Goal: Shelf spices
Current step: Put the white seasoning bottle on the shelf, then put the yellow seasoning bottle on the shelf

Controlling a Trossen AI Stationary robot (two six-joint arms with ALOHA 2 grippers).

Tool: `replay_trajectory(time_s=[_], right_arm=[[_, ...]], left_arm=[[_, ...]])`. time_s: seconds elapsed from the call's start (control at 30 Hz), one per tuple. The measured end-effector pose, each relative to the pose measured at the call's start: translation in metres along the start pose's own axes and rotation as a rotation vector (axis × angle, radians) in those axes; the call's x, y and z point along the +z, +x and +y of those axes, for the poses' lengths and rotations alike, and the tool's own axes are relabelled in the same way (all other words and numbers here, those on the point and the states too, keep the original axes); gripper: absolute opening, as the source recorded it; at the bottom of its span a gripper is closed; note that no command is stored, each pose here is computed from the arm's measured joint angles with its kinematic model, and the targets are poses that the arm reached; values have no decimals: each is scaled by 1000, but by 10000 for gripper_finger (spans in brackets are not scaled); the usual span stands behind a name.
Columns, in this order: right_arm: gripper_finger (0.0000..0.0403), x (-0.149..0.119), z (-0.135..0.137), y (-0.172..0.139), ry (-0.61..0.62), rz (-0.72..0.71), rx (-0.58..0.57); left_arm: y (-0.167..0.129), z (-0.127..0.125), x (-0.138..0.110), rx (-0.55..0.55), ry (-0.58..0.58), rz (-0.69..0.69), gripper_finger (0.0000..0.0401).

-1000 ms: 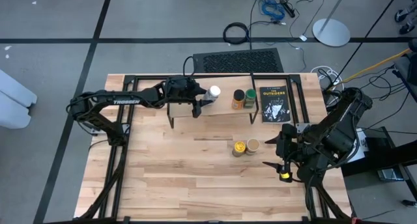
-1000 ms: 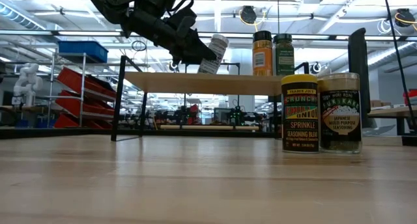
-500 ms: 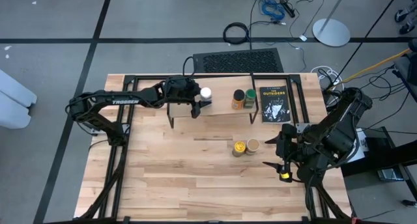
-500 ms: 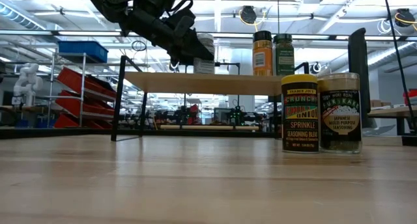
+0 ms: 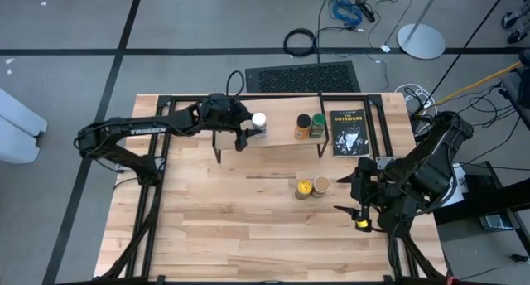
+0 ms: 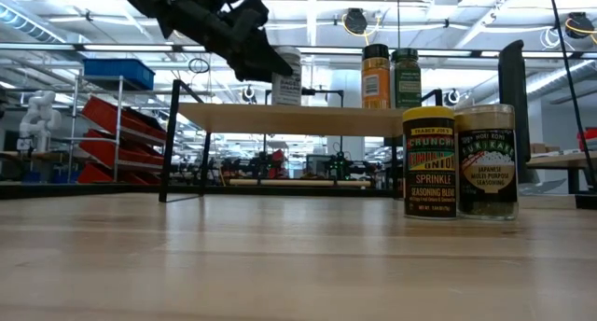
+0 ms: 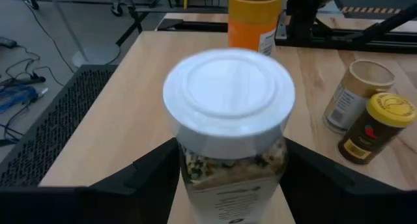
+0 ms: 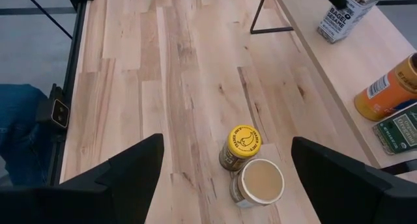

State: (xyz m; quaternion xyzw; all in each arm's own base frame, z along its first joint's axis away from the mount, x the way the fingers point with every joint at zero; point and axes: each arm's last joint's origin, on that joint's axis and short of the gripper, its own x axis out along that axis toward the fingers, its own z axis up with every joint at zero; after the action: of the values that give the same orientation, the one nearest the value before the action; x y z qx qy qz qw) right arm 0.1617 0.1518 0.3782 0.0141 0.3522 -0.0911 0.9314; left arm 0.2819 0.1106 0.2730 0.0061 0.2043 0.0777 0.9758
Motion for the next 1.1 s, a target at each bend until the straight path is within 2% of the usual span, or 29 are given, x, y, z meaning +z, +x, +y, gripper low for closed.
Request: replay_trajectory(time_s=[0.17, 0.5, 0.6, 0.87, 1.1], right_arm=[[325, 0, 0, 0, -1, 0, 0], [325, 1, 0, 0, -9, -6, 3], [325, 1, 1, 0, -10, -7, 4], [325, 1, 1, 0, -10, -9, 7], [325, 1, 1, 0, -13, -9, 7]], left_arm=[[-8, -1, 2, 0, 2, 5, 228], [-10, -2, 2, -2, -13, 18, 227], [-11, -1, 3, 2, -31, 19, 240], [-16, 2, 20, 38, -22, -24, 312], [-44, -5, 44, 83, 1, -96, 320]])
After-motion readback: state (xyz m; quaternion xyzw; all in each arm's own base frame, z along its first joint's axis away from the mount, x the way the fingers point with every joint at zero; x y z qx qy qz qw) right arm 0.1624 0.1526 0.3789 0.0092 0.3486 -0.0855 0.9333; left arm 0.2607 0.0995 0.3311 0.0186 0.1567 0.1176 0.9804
